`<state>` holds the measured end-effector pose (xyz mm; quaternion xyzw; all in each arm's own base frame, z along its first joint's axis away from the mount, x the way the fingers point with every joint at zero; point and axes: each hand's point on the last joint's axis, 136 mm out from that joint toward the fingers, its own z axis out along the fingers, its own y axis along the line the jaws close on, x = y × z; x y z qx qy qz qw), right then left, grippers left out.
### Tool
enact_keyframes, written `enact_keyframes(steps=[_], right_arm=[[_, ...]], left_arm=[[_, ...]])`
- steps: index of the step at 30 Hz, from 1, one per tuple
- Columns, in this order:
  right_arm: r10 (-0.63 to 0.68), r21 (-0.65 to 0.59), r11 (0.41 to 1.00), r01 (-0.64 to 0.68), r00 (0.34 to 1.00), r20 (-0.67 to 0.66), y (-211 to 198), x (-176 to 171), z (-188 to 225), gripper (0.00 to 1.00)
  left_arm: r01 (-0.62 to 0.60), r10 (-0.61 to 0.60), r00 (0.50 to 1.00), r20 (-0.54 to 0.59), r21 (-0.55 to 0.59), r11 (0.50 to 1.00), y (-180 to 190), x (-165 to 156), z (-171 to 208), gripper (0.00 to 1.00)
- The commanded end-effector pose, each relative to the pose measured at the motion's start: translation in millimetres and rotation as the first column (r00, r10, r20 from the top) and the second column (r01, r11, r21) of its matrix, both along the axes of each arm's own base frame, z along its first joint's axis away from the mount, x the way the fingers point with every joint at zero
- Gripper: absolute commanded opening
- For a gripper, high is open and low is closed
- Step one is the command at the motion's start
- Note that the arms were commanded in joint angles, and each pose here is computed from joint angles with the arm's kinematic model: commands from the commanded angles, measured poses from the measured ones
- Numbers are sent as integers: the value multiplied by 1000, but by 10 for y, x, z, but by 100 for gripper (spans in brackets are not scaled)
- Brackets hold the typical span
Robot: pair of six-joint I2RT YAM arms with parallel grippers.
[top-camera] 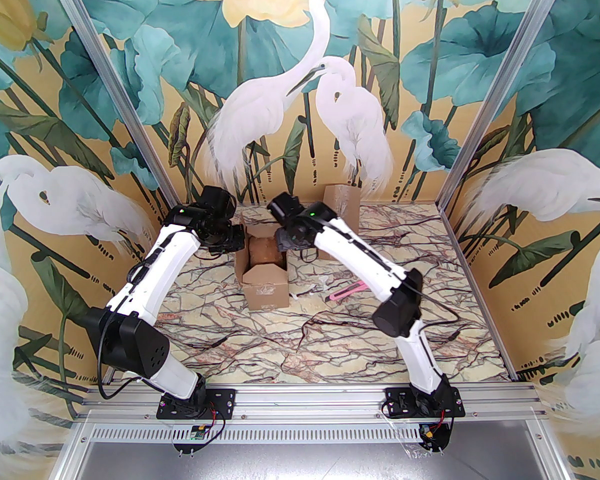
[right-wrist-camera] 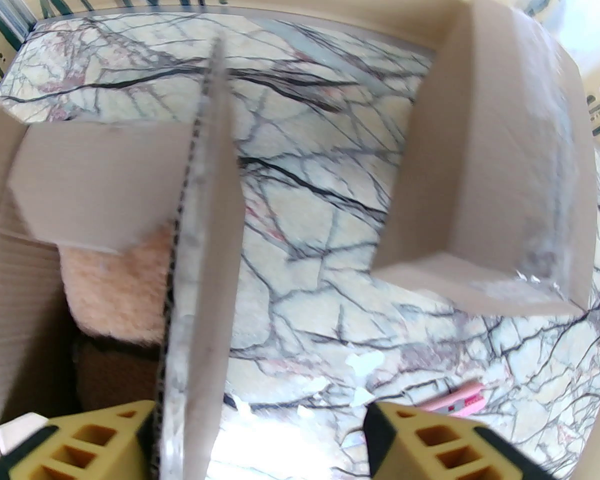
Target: Unpack the express box
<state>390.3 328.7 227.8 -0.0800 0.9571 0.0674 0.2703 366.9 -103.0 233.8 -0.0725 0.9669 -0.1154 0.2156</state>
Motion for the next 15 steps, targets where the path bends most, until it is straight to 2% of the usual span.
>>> enact_keyframes(steps=[1,5,9,13,15], right_arm=[[-17,116,993,19,1000,-12,-45,0,89,62],[-23,194,980,35,998,-62,-107,-41,-75,57],[-28,378,924,58,996,-84,-94,-52,-163,48],[-60,480,870,110,991,-119,-203,-46,-289,46],[-16,505,861,63,995,-98,-168,-57,-272,49]], left_arm=[[19,-19,997,81,-8,1000,41,-7,202,1],[26,-22,995,92,-46,999,23,1,230,0],[40,-32,994,106,-79,996,-8,13,260,0],[55,-44,991,125,-92,994,-24,10,288,0],[60,-48,991,127,-93,994,-26,5,284,0]])
